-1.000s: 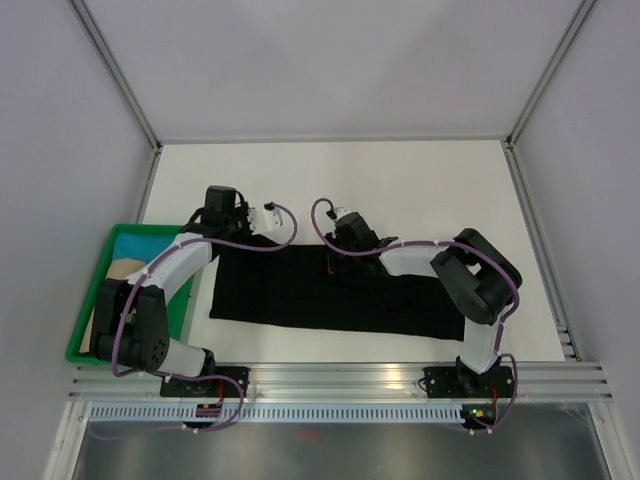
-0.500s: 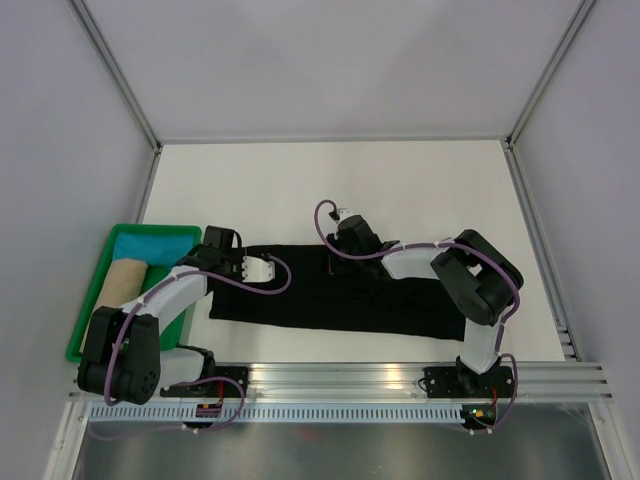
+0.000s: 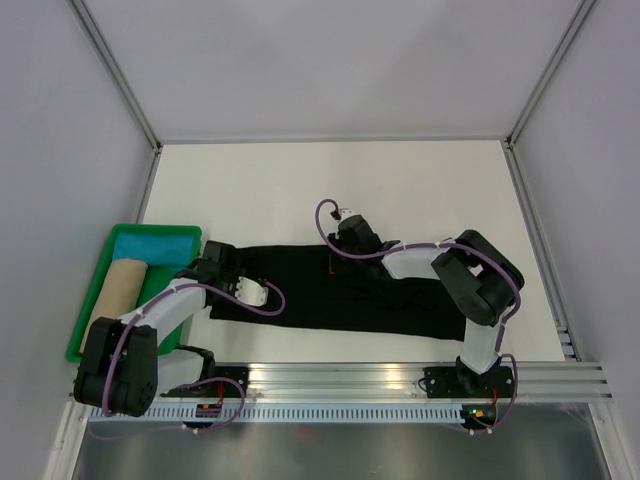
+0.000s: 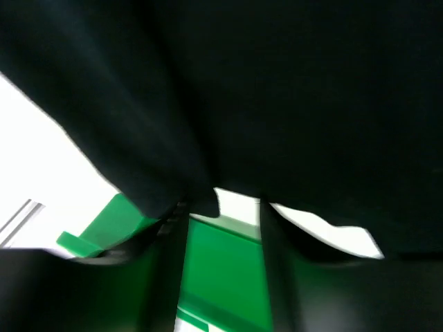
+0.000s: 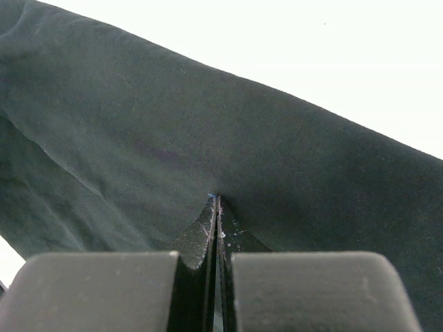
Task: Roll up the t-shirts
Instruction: Fold the tshirt
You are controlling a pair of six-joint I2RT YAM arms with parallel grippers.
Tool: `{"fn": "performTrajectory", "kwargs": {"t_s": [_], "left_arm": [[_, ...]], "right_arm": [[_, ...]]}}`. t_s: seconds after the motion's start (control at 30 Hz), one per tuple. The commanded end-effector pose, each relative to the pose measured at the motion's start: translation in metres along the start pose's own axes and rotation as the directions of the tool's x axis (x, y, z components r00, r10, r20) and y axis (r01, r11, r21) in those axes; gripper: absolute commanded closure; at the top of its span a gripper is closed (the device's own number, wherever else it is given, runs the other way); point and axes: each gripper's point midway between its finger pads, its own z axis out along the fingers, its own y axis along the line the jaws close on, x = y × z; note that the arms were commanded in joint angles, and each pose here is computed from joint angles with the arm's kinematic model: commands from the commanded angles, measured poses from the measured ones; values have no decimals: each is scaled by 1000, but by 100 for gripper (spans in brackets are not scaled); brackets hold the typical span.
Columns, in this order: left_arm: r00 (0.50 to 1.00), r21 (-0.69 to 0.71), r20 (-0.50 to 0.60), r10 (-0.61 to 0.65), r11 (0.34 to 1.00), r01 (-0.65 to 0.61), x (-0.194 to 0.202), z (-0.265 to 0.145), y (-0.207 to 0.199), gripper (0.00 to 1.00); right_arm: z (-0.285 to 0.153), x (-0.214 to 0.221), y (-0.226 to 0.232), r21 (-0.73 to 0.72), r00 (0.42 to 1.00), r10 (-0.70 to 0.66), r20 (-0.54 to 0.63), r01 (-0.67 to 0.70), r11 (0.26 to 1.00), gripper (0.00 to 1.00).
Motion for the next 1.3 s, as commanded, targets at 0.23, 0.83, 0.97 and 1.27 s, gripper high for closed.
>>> {"fn": "performTrajectory", "kwargs": {"t_s": [0.23,0.83,0.97,1.27], "left_arm": [[956,35,180,-234,972,231,-26,-70,66,47],[719,203,108,-687,723,661,-70,8,46,77],[727,220,76,-682,723,655,-72,18,27,77],[666,147,198,-719,694,705,-72,-42,63,56]], "right_arm": [[-22,-24,2,45,998,-56,10,56,997,96],[-64,-15,-40,117,997,71,-12,-69,991,100],[-64,15,-58,152,993,83,-82,-70,986,100],[-84,-30,-40,131,975,-218,-30,220,967,82]]}}
